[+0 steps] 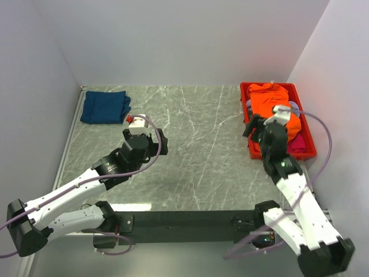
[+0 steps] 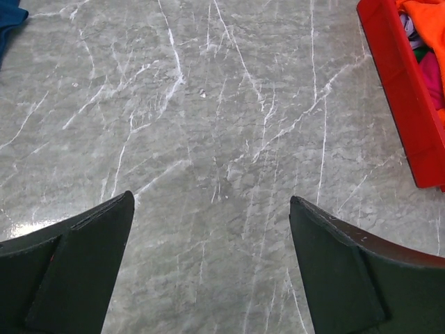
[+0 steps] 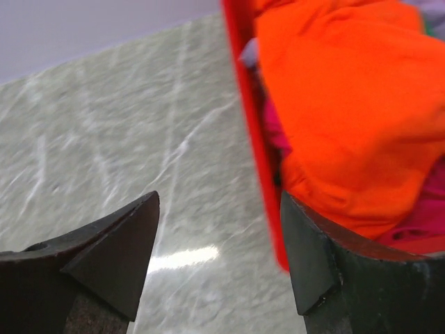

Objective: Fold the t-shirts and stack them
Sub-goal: Grab the tshirt from the pile, then move the tshirt to the center of the board, then flatten the tshirt out

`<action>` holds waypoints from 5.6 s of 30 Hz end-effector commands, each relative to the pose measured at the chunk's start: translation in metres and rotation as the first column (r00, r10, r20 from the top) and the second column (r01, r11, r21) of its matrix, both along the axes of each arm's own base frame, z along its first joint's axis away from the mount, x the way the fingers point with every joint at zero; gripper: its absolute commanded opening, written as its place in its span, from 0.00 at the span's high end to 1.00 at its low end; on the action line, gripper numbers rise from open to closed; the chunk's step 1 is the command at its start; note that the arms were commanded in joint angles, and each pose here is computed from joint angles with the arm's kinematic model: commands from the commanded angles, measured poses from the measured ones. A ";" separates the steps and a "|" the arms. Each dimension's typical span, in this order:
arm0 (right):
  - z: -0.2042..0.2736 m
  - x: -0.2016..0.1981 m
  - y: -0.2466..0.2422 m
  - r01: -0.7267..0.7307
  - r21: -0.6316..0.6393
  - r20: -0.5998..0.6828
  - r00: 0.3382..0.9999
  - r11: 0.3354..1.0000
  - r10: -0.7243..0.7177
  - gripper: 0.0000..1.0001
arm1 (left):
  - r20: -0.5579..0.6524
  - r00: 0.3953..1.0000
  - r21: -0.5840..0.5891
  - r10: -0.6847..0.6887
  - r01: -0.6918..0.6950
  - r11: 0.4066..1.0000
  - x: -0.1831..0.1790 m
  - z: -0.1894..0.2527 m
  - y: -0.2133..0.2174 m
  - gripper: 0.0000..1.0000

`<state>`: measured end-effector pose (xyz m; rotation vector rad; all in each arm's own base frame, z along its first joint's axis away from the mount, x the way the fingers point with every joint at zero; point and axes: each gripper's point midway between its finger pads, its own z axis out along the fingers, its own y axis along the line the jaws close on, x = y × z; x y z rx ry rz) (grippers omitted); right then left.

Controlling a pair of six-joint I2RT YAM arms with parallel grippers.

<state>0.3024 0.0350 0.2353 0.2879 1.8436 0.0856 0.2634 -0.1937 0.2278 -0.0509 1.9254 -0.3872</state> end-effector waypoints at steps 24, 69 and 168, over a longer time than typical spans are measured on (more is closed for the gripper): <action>-0.138 0.067 -0.113 0.346 -0.058 -0.450 0.828 0.936 -0.334 0.32 | 0.021 1.000 0.013 0.014 -0.014 1.000 -0.003 0.002 0.013 0.01; 0.311 -0.058 0.194 -0.890 -0.066 0.483 0.368 0.452 0.795 1.00 | 0.051 0.996 -0.050 0.074 -0.072 0.996 -0.014 0.011 0.036 0.01; -0.083 -0.021 0.133 -0.308 -0.186 -0.466 0.864 0.933 0.192 1.00 | 0.145 0.941 -0.225 0.307 -0.270 0.936 0.026 0.118 0.113 0.99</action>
